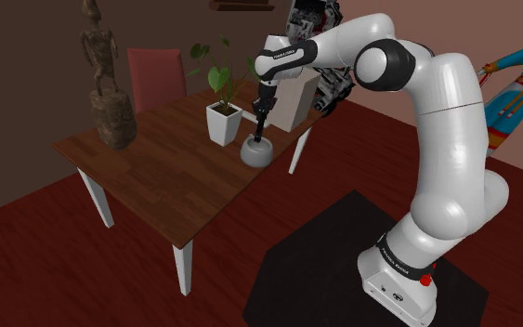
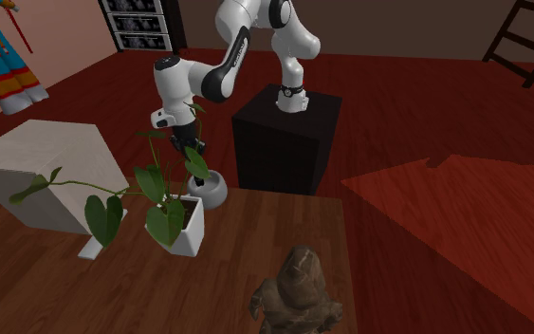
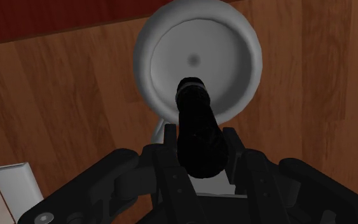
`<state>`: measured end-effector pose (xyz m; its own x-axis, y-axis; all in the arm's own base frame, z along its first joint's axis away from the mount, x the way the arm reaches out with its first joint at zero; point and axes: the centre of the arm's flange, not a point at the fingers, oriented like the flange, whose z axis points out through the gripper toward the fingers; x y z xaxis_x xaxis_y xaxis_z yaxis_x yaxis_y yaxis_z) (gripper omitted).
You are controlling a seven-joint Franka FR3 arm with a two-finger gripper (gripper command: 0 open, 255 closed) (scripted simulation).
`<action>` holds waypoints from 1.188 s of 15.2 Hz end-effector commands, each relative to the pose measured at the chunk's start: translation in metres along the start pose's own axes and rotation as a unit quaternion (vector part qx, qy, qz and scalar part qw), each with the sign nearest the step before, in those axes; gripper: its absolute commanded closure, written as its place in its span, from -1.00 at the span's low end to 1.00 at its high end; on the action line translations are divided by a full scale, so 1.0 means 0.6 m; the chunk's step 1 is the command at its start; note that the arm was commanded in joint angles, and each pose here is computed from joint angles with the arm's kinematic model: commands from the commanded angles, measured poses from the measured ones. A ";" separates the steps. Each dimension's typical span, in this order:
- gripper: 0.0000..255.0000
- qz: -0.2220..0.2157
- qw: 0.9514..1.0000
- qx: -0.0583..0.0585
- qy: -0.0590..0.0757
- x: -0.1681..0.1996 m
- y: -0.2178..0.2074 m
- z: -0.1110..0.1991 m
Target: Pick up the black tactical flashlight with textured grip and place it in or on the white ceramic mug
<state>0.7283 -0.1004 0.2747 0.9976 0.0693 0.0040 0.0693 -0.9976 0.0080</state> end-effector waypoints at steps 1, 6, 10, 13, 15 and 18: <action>-1.00 0.000 1.000 0.000 0.000 0.000 0.000 0.000; -1.00 0.000 1.000 0.000 0.000 0.000 0.000 0.000; -1.00 0.000 1.000 0.000 0.000 0.000 0.000 -0.083; -1.00 0.000 1.000 0.000 0.000 0.000 0.000 -0.083; -1.00 0.000 1.000 0.000 0.000 0.000 0.000 -0.083; -1.00 0.000 1.000 0.000 0.000 0.000 0.000 -0.083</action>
<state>0.7281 -0.1000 0.3248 0.9976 0.0693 0.0043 0.0693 -0.9976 0.0081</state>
